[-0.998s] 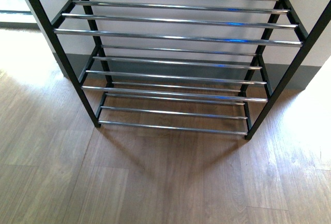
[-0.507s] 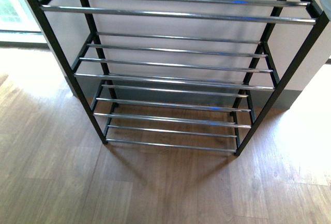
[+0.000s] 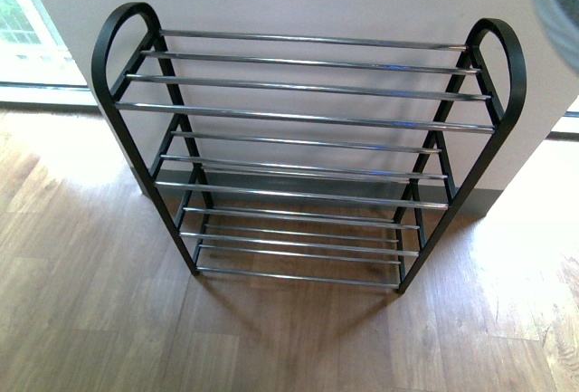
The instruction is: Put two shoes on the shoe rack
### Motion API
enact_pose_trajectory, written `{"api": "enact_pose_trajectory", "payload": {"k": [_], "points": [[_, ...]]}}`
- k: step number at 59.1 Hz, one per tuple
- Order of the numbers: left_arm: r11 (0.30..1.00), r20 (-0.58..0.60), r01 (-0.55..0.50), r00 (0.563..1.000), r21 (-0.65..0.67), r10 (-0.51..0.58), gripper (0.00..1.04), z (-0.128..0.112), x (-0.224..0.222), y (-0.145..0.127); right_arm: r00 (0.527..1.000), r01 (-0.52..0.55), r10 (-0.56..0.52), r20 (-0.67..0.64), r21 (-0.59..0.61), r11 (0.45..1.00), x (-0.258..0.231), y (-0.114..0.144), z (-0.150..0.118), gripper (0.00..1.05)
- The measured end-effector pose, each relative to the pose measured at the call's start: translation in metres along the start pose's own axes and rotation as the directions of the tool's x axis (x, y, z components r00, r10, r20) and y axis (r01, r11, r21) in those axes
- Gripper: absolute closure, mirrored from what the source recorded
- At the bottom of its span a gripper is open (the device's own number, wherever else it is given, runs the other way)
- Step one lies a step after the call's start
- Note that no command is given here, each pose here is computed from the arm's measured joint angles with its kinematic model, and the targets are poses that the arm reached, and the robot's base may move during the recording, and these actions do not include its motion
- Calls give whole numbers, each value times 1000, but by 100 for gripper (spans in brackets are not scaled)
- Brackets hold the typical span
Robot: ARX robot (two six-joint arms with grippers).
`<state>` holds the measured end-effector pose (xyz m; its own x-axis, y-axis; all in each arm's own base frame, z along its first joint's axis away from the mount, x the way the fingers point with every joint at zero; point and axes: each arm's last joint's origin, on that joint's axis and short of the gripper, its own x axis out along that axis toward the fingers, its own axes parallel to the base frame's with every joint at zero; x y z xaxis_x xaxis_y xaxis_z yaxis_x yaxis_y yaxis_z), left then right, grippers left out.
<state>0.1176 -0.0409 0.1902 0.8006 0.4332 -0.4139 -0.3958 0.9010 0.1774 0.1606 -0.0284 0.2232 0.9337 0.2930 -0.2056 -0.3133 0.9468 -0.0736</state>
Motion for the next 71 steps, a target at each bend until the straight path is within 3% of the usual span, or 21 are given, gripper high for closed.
{"api": "enact_pose_trajectory", "payload": {"k": [21,33,46,52,57,64,71], "points": [[1000,-1,2,1000,1,-2,104,0,0,0,999,-9,13,-32,128,992,108,31,46,104],[1000,-1,3,1000,0,-3,104,0,0,0,989,32,1,-148,219,975,171,40,43,104],[1000,-1,2,1000,0,-2,104,0,0,0,962,147,-77,-264,260,954,226,39,30,104],[1000,-1,2,1000,0,-2,104,0,0,0,932,211,-77,-354,356,911,246,33,22,104],[1000,-1,3,1000,0,-3,104,0,0,0,908,289,-91,-408,455,842,263,25,14,104],[1000,-1,2,1000,0,-2,104,0,0,0,884,386,-139,-447,529,756,278,11,4,104],[1000,-1,2,1000,0,-2,104,0,0,0,867,447,-197,-457,539,714,285,-2,-4,104]]}}
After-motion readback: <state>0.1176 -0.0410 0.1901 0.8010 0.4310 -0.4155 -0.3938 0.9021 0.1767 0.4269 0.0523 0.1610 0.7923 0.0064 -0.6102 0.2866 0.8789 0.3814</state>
